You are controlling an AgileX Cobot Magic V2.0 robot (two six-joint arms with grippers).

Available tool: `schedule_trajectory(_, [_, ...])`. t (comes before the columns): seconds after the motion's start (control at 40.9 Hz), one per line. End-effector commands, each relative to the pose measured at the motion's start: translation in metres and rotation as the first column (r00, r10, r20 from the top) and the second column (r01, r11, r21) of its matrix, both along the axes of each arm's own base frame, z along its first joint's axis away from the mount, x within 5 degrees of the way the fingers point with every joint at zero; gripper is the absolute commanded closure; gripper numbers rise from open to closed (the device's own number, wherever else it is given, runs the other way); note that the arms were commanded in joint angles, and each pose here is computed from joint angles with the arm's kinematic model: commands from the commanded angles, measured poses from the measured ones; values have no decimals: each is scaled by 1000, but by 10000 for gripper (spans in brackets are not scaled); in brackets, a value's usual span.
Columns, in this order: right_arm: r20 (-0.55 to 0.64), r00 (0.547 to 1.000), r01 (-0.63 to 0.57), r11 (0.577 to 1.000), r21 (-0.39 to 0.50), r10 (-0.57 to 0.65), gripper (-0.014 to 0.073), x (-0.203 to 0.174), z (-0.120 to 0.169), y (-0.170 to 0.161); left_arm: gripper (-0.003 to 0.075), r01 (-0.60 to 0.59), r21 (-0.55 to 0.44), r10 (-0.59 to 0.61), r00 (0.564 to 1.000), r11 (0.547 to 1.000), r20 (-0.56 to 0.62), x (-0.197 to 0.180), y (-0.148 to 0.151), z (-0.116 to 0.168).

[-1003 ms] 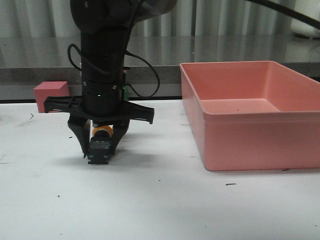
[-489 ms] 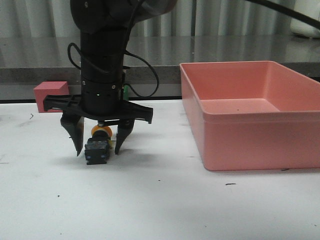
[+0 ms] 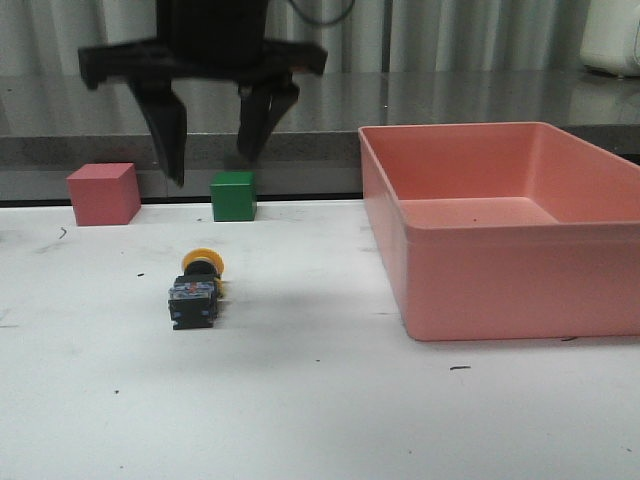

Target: Place and stand button with both arms

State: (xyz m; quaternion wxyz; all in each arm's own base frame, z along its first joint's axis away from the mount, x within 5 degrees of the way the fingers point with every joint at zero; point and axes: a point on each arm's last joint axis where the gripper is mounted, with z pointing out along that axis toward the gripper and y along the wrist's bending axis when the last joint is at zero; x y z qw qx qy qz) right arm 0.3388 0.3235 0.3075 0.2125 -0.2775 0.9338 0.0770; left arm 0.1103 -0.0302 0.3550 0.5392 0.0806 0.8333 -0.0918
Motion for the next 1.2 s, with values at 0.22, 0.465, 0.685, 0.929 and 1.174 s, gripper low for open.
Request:
schedule_trajectory(0.22, [256,950,-203,977,68,180,99,-45,117,-43,209,7,-36,-4,996,999,91,2,-2,16])
schedule_trajectory(0.465, [330,926,-230,967,113,182,99,-75,139,-71,209,7,-36,-4,996,999,91,2,-2,16])
schedule_trajectory(0.685, [396,907,-219,964,151,144,99,-103,120,-110,209,7,-36,-4,996,999,91,2,-2,16])
schedule_trajectory(0.929, [428,896,-206,964,171,115,99,-149,105,-159,209,7,-36,-4,996,999,91,2,-2,16])
schedule_trajectory(1.174, [463,880,-213,958,194,102,99,-191,99,-197,209,7,-36,-4,996,999,91,2,-2,16])
